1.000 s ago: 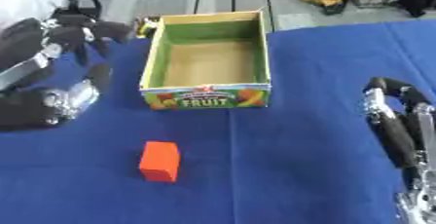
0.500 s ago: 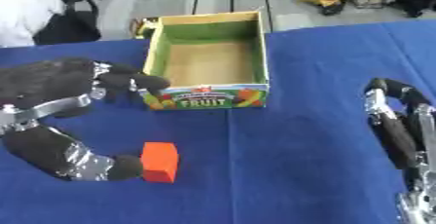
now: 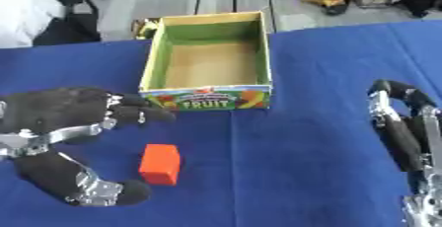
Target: Pick up objects on the table and place them in the box.
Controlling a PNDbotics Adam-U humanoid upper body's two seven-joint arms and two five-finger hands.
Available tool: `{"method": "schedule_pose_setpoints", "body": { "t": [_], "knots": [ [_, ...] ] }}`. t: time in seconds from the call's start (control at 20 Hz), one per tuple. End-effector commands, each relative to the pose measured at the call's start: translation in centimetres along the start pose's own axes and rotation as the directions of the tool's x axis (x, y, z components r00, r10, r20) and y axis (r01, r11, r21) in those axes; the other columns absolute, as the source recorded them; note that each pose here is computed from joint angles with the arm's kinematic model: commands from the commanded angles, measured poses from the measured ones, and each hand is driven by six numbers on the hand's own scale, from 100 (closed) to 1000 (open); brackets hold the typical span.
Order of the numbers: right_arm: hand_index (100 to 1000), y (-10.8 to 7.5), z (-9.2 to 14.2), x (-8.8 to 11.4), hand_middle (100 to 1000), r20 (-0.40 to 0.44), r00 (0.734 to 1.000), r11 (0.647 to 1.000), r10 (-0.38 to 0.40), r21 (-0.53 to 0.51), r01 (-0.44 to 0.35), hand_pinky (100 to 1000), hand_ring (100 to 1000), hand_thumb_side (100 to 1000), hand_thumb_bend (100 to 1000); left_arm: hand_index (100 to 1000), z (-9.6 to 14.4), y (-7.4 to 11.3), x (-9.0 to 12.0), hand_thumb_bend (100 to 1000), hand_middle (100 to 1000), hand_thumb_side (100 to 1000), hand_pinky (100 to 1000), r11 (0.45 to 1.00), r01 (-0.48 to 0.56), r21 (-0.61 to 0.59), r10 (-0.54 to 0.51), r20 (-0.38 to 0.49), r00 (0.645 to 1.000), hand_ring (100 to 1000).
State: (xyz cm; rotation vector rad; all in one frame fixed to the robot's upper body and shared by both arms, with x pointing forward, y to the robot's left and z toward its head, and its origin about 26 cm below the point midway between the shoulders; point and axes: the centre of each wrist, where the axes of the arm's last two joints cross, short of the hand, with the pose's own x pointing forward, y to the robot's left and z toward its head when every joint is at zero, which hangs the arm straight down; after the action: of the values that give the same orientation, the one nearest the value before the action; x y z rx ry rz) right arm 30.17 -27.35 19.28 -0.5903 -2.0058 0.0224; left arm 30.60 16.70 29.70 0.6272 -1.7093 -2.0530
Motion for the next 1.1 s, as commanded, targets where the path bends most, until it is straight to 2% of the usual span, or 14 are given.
{"method": "schedule_pose_setpoints", "body": {
  "t": [0.05, 0.15, 0.4, 0.8, 1.1],
  "knots": [
    [771, -0.4, -0.1, 0.7, 665, 0.032, 0.999, 1.000, 0.010, -0.004, -0.010, 739, 965, 684, 100, 1000, 0.2, -0.2, -0.5, 514, 939, 970, 554, 1.000, -0.002, -0.020, 0.001, -0.057, 0.998, 757],
    [771, -0.4, -0.1, 0.7, 665, 0.030, 0.999, 1.000, 0.010, -0.003, -0.010, 739, 965, 684, 100, 1000, -0.2, -0.9, -1.0, 489, 947, 952, 554, 0.999, -0.027, -0.046, 0.023, -0.084, 0.996, 759],
    [771, -0.4, -0.1, 0.7, 665, 0.030, 1.000, 1.000, 0.011, -0.003, -0.010, 739, 965, 683, 100, 1000, -1.3, -2.7, -2.4, 503, 951, 906, 550, 0.990, -0.099, -0.102, 0.085, -0.129, 0.988, 758],
    [771, -0.4, -0.1, 0.7, 664, 0.027, 1.000, 1.000, 0.009, -0.002, -0.009, 739, 966, 680, 100, 1000, -2.1, -3.8, -3.7, 481, 976, 841, 535, 0.981, -0.149, -0.126, 0.123, -0.195, 0.973, 762],
    [769, -0.3, -0.1, 0.6, 664, 0.026, 1.000, 1.000, 0.008, 0.000, -0.008, 739, 966, 679, 100, 1000, -2.8, -4.5, -4.4, 485, 927, 835, 523, 0.972, -0.187, -0.141, 0.154, -0.219, 0.963, 747]
  ]
}}
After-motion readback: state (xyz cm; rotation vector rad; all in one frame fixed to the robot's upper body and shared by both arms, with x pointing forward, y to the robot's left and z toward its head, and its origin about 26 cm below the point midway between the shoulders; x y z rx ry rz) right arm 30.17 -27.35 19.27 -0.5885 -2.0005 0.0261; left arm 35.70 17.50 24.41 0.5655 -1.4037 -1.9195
